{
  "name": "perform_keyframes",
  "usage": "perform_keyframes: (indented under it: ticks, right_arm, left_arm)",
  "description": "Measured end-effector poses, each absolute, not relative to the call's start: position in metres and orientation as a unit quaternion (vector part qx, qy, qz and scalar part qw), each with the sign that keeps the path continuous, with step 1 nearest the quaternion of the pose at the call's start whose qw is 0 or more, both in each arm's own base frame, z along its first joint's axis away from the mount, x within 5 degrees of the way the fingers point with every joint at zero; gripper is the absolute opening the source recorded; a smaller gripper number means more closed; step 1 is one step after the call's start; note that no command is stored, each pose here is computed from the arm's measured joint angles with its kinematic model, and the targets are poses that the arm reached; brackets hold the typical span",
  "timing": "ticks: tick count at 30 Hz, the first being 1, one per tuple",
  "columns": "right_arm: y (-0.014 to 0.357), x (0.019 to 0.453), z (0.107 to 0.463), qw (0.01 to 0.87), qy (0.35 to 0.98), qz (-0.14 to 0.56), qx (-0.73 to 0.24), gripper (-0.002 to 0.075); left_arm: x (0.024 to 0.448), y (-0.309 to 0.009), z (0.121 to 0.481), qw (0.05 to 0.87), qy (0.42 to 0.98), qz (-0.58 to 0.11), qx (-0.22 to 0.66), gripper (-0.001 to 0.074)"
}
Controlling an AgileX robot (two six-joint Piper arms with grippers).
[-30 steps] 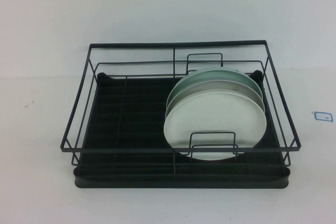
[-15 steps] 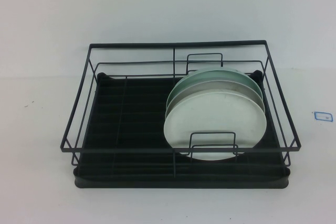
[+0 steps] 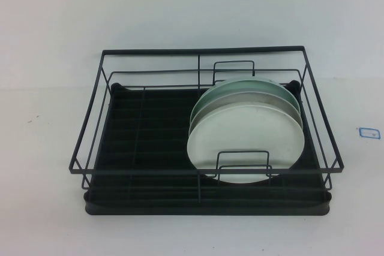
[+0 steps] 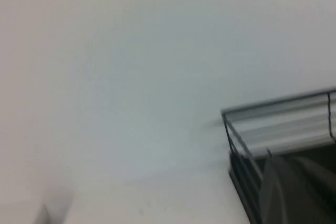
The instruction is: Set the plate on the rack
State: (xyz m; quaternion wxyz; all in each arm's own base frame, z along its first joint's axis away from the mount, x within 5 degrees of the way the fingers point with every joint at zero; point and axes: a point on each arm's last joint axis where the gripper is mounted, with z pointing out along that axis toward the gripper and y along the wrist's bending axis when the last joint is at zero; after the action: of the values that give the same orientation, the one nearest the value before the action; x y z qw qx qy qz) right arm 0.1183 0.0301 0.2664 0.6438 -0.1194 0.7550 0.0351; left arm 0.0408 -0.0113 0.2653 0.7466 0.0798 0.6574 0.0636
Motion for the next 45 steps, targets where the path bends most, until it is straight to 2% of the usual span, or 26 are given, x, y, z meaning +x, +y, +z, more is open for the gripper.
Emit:
perform_keyframes:
  ticks: [5,9,12,19,22,25,30,37,40,45]
  right_arm:
    - [0.025,0.114,0.265,0.646,0.758,0.047,-0.075,0.0019]
    - [0.020,0.102,0.247,0.646,0.759,0.056,-0.064,0.0019]
    - [0.017,0.091,0.226,0.640,0.764,0.061,-0.061,0.0019]
    - [0.016,0.071,0.192,0.650,0.752,0.087,-0.068,0.0019]
    - [0.018,0.065,0.196,0.679,0.724,0.074,-0.099,0.0019]
    - [0.017,0.061,0.199,0.699,0.703,0.042,-0.127,0.0019]
    - [0.009,0.061,0.210,0.716,0.689,-0.004,-0.111,0.0019]
    - [0.016,0.054,0.212,0.729,0.664,-0.001,-0.167,0.0019]
    - [0.024,0.051,0.203,0.692,0.695,0.045,-0.193,0.0019]
    - [0.030,0.045,0.184,0.608,0.753,0.066,-0.243,0.0019]
  left_arm:
    - [0.053,-0.006,0.224,0.722,0.691,0.031,0.026,0.0000]
    - [0.055,0.003,0.211,0.729,0.682,0.023,-0.047,0.0000]
    - [0.055,0.006,0.212,0.734,0.675,0.022,-0.069,0.0000]
    - [0.055,0.006,0.212,0.734,0.676,0.039,-0.052,0.0000]
    - [0.055,0.005,0.210,0.722,0.688,0.069,-0.023,0.0000]
    - [0.056,0.001,0.197,0.675,0.735,0.067,-0.001,0.0000]
    - [0.054,0.003,0.186,0.630,0.774,0.034,-0.054,0.0000]
    - [0.052,0.004,0.180,0.603,0.795,0.041,-0.049,0.0000]
    - [0.053,0.002,0.180,0.604,0.796,0.037,-0.029,0.0000]
    - [0.052,0.001,0.180,0.602,0.798,0.041,0.010,0.0000]
